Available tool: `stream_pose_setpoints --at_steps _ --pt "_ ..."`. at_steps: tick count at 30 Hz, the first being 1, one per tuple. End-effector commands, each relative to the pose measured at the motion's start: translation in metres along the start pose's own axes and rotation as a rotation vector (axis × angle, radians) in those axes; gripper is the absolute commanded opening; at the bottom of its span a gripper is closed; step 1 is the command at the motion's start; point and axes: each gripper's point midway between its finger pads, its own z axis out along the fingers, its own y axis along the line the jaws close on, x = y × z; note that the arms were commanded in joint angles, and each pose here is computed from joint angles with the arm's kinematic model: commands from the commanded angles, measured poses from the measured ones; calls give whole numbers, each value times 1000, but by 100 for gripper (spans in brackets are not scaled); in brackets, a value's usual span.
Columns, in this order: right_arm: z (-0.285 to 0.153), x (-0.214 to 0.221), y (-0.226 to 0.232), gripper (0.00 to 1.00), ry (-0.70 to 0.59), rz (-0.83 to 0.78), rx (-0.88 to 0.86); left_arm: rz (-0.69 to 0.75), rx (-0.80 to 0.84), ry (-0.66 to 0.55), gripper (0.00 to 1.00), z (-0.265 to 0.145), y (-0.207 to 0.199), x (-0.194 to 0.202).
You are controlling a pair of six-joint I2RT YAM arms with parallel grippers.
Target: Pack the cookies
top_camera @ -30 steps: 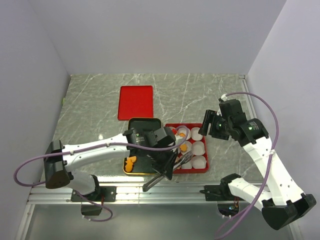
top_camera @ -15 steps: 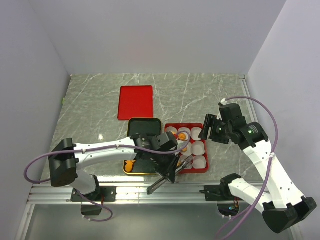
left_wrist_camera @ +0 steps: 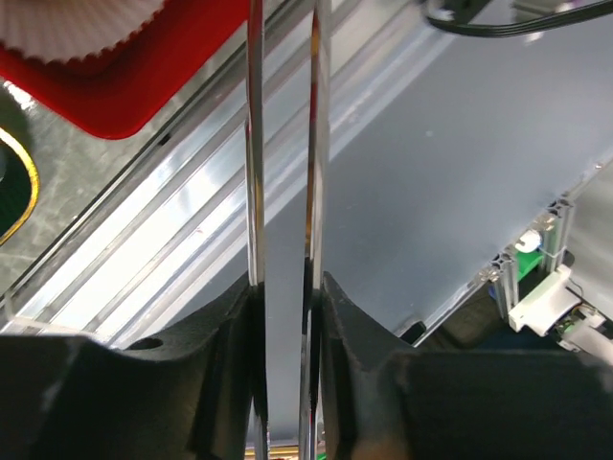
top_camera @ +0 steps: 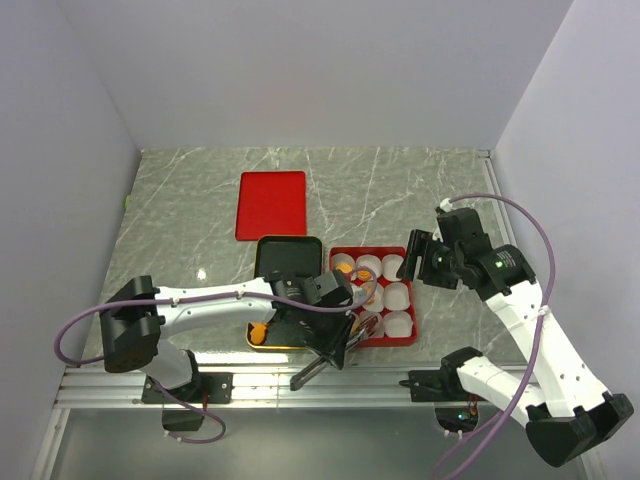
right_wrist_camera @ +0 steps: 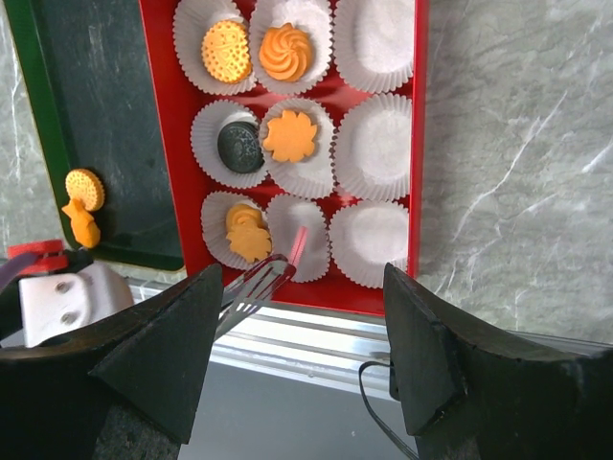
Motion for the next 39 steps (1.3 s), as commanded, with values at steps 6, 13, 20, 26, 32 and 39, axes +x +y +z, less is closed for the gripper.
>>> stream_pose_setpoints --at_steps 6,13,20,26,32,39 --pt "1 -6 6 74 -19 -18 -12 -2 -22 -16 41 9 7 -1" --pt "0 -8 6 74 -26 -20 -9 5 -71 -48 48 3 9 -11" --pt "0 -6 5 74 -25 -15 -11 -13 -153 -186 51 -57 8 -30" --pt "2 -3 8 74 -15 -9 -30 -128 -251 -303 55 -117 43 -18" --pt "5 0 14 74 4 0 -61 -304 -314 -291 56 -136 91 37" --pt "11 6 20 74 43 14 -93 -498 -303 -287 56 -143 113 88"
